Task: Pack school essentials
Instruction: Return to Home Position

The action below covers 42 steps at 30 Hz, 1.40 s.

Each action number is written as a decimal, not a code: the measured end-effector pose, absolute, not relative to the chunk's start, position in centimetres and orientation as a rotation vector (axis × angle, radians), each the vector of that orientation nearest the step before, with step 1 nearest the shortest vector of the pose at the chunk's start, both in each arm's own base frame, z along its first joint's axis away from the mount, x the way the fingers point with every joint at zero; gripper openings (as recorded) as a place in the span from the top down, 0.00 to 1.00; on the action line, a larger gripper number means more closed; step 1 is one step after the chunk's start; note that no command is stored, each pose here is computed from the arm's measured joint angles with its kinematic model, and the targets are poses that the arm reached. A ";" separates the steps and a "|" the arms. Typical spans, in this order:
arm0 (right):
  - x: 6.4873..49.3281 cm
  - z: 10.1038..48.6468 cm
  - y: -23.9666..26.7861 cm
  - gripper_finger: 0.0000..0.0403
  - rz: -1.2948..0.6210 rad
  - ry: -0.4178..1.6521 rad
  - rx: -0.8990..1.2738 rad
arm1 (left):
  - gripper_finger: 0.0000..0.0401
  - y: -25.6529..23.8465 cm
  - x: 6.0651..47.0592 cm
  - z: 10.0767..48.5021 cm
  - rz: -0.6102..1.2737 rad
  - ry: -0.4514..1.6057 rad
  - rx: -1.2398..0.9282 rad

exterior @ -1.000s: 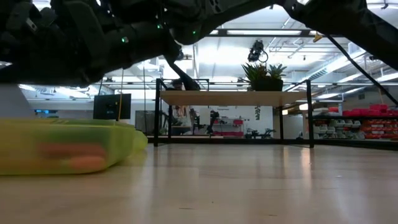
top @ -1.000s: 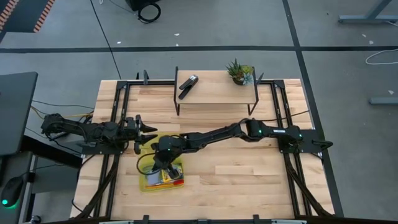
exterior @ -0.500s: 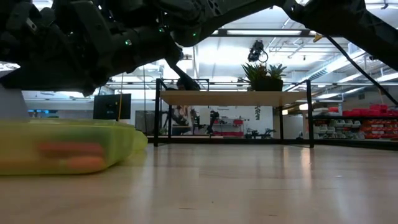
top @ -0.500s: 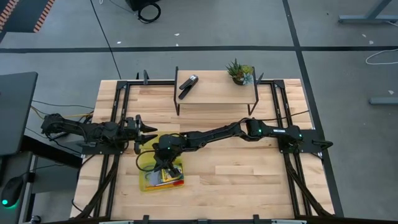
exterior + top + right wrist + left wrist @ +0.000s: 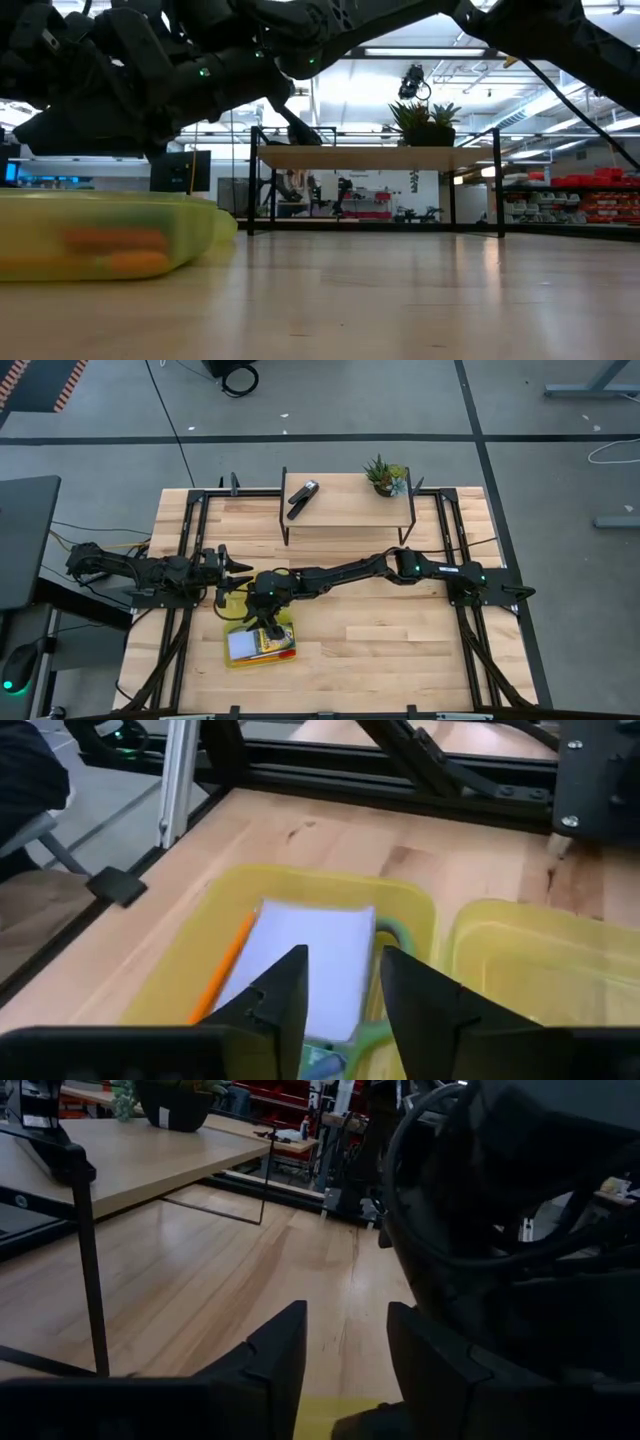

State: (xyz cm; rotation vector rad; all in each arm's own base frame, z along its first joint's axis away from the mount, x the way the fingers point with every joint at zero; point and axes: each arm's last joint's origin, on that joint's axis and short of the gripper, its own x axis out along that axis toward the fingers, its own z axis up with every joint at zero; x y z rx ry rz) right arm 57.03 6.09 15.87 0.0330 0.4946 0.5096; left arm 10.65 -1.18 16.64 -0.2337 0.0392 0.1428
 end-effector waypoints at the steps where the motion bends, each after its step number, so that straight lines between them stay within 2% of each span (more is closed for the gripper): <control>1: 57.0 15.9 6.2 0.66 0.511 0.494 0.033 | 0.63 -1.2 10.6 16.6 0.143 0.040 -0.234; 11: 56.8 16.0 6.2 0.61 0.519 0.531 0.043 | 0.63 -1.2 10.6 16.6 0.143 0.039 -0.234; 15: 56.1 18.0 6.1 0.61 0.511 0.541 0.007 | 0.62 -1.2 10.7 16.6 0.142 0.039 -0.234; 20: 54.7 20.6 6.8 0.65 0.395 0.624 -0.101 | 0.62 -1.2 10.6 16.6 0.144 0.042 -0.233; 34: 48.0 29.5 9.1 0.73 0.203 0.817 -0.237 | 0.62 -1.2 10.7 16.6 0.143 0.043 -0.233; 42: 42.5 31.5 8.8 0.75 0.080 0.759 -0.227 | 0.64 -1.2 10.7 16.6 0.142 0.041 -0.234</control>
